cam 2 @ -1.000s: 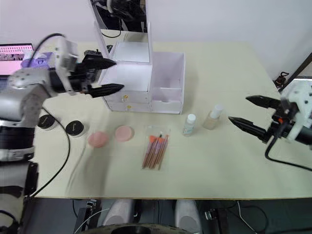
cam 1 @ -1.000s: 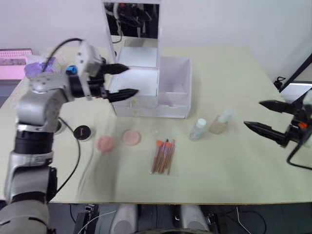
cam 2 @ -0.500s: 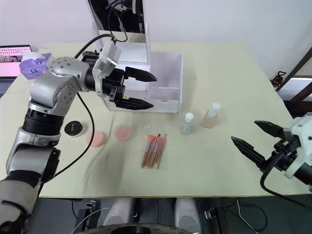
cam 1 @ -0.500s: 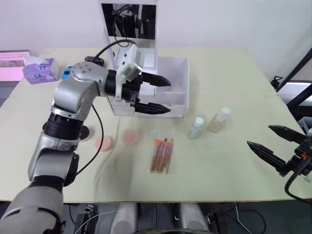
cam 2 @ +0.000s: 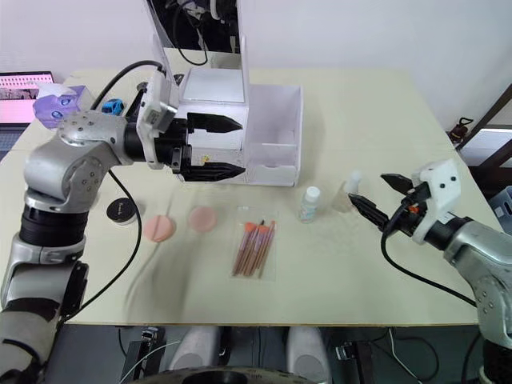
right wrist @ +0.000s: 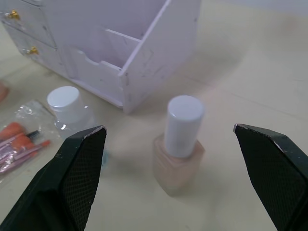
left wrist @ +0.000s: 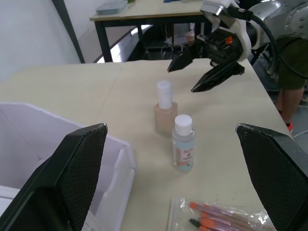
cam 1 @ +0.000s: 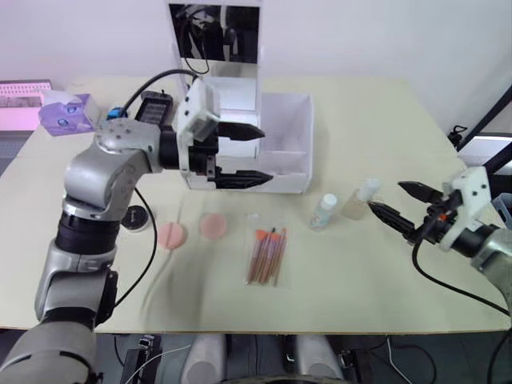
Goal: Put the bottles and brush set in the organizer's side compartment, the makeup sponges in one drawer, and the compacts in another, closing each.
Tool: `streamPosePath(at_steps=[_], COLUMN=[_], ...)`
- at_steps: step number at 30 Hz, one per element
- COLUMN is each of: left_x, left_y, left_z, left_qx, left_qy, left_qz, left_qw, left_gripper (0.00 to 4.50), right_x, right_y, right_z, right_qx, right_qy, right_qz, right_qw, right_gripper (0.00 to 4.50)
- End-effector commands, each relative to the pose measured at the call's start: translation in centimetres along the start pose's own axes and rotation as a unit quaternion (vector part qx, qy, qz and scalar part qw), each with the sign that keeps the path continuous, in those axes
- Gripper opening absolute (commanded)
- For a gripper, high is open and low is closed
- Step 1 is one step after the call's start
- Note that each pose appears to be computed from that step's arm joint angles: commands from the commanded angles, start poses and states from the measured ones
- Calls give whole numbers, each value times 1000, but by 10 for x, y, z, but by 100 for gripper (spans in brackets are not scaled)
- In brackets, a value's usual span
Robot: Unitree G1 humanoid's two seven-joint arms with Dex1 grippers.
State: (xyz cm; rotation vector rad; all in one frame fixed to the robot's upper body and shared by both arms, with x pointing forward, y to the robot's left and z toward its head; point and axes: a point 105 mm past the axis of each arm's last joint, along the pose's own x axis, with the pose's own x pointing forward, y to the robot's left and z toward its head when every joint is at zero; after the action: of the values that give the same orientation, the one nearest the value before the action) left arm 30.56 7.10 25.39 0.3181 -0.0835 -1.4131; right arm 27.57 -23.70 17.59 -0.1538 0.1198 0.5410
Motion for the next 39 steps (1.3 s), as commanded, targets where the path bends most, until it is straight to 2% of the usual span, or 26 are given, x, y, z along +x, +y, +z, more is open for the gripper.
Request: streamPosePath(at_steps=[1,7,10,12,25,29,39], left_x=[-2,-4,-6,-5,-6,-5,-6], left_y=[-2,-1,2,1,-4,-6,-6], left_z=[10,8,16,20,20,20,19], left_qx=[24,28,33,37,40,38,34], left_qy=[-7,0,-12,-17,-7,-5,-7], left_qz=[12,25,42,41,27,18,19], left_qw=[1000,999,999,998,999,999,999], left_gripper=[450,450,450,450,450,450,450], right_x=[8,21,26,28,32,33,35], right_y=[-4,-13,-15,-13,-13,-14,-11], right_z=[7,-9,-7,-10,-3,-3,-3], right_qx=[-17,-17,-16,-18,-11,-9,-10], right_qy=[-15,0,-10,-9,-24,-30,-24], right_qz=[3,5,5,8,7,9,15], right_qw=[1000,1000,1000,1000,1000,999,1000], right_gripper=[448,448,360,269,269,91,91])
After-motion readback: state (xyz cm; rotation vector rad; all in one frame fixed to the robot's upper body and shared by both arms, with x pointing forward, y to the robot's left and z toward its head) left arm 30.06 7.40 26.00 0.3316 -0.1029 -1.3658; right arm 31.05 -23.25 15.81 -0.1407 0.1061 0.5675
